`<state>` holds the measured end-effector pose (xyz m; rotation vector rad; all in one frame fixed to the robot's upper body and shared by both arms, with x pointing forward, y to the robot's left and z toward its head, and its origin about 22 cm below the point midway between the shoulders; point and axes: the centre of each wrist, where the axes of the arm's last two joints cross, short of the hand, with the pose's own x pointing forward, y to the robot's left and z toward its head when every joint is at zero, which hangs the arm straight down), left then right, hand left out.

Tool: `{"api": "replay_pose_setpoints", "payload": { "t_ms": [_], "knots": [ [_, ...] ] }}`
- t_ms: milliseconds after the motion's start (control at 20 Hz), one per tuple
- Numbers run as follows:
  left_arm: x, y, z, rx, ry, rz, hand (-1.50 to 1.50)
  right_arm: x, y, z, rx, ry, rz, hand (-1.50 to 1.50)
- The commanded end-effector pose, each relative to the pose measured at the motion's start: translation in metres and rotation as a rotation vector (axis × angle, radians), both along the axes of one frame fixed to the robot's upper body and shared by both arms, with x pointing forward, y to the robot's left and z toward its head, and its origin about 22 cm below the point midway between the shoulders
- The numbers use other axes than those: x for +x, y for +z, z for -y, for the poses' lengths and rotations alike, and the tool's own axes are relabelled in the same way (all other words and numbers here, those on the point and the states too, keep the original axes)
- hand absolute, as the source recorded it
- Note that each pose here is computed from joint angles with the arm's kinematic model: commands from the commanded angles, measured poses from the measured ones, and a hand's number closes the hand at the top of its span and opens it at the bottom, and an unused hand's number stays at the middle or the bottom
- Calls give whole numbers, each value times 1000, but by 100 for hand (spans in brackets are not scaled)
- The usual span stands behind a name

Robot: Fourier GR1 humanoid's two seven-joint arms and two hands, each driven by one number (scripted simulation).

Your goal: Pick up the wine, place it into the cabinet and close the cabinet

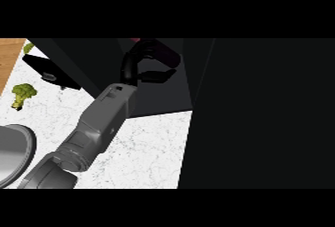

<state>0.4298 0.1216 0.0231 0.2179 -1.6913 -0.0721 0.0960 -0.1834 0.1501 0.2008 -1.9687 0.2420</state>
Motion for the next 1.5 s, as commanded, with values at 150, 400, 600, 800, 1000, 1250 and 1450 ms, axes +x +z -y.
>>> {"api": "replay_pose_setpoints", "payload": {
  "t_ms": [150,400,600,800,1000,1250,1450],
  "knots": [
    [10,13,-19,96,71,39,-150,-16,18,1,84,83,-5,-150],
    [9,14,-4,84,105,39,-150,-18,21,4,87,75,3,-150],
    [13,19,-26,5,-22,91,-150,-17,19,4,91,69,-6,-150],
    [16,30,-12,-138,-67,122,150,-21,19,3,79,52,-11,-150],
    [20,46,3,-208,-153,159,150,-20,22,6,68,52,-3,-150],
    [16,45,25,-260,-244,155,-150,-27,27,9,76,52,-15,-150],
    [11,35,31,-298,-279,131,-150,-28,34,15,67,15,-9,-150]
  ]
}}
